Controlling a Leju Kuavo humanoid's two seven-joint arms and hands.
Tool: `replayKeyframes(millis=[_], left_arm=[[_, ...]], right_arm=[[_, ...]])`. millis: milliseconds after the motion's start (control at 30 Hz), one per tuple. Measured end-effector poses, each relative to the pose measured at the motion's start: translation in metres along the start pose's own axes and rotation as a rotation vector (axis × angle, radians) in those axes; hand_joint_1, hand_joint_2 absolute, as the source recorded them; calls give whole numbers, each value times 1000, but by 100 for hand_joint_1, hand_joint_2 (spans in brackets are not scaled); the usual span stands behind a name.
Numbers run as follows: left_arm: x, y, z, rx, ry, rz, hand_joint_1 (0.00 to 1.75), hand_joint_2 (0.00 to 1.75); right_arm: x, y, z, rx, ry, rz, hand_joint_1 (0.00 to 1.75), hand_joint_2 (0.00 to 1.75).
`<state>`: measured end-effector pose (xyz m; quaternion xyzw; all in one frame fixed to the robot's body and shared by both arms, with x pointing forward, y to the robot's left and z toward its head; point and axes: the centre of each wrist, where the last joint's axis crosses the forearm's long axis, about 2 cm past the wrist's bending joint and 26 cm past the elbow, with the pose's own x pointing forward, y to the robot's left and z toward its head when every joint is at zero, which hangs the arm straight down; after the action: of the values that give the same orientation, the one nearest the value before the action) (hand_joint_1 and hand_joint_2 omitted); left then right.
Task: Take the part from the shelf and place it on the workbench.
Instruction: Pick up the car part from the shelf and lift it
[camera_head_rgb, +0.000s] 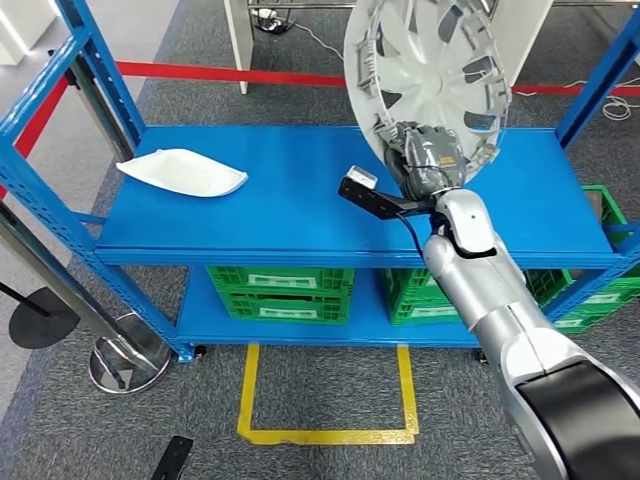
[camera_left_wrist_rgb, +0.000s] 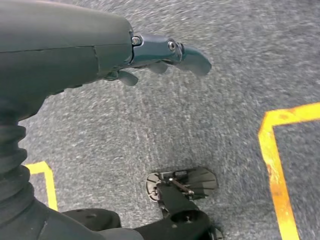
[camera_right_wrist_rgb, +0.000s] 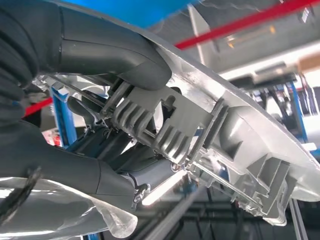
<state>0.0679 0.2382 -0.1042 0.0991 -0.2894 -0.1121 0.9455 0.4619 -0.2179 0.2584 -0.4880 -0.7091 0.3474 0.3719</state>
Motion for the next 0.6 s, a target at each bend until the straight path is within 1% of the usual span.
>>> replayKeyframes(millis=[167, 600], left_arm=[[0, -2, 1, 3, 4, 10, 0, 175], [-1, -4, 3, 77, 71, 33, 0, 175]], right_arm=[[0, -10, 4, -117, -18, -44, 175, 175], [11, -35, 6, -269, -62, -137, 175, 175]])
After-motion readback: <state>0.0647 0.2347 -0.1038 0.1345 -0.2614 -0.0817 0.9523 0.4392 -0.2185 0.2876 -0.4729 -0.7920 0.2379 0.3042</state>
